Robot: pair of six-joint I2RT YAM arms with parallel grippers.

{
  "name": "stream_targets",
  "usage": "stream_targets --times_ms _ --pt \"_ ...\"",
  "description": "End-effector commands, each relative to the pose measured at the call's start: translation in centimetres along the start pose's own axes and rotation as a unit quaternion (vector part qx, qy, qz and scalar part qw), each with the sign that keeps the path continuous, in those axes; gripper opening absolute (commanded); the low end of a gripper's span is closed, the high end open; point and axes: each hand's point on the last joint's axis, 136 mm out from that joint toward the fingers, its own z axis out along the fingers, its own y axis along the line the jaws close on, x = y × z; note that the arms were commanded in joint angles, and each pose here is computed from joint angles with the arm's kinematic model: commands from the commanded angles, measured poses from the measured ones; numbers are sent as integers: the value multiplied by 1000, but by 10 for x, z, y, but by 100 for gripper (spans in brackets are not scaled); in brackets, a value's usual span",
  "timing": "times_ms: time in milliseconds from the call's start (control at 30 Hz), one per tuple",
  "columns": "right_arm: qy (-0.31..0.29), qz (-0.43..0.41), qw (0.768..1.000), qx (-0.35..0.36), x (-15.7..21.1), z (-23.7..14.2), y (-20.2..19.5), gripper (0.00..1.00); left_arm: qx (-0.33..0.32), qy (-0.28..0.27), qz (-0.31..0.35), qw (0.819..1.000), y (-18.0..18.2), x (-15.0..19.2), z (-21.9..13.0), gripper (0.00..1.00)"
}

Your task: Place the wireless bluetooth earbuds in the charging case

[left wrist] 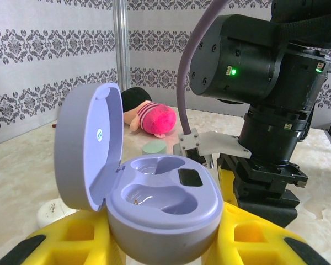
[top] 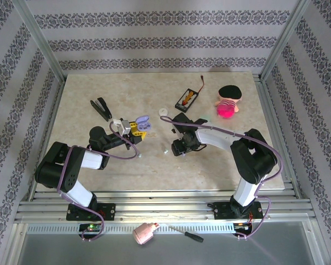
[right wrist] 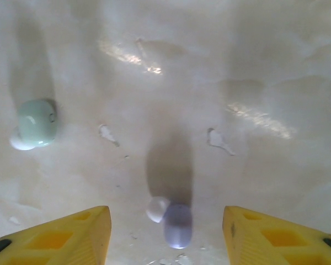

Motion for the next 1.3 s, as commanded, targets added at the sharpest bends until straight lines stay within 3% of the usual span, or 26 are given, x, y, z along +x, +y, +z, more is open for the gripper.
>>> stream_targets --times_ms 0,700,1267 --pt "4 11 999 -47 0 5 19 56 1 -21 30 999 0 -13 -2 16" --pt "47 -52 993 -98 17 11 49 54 1 -18 28 999 0 -11 -3 16" --pt "91 -150 971 -161 39 6 89 55 -1 -18 28 999 0 -10 -3 16"
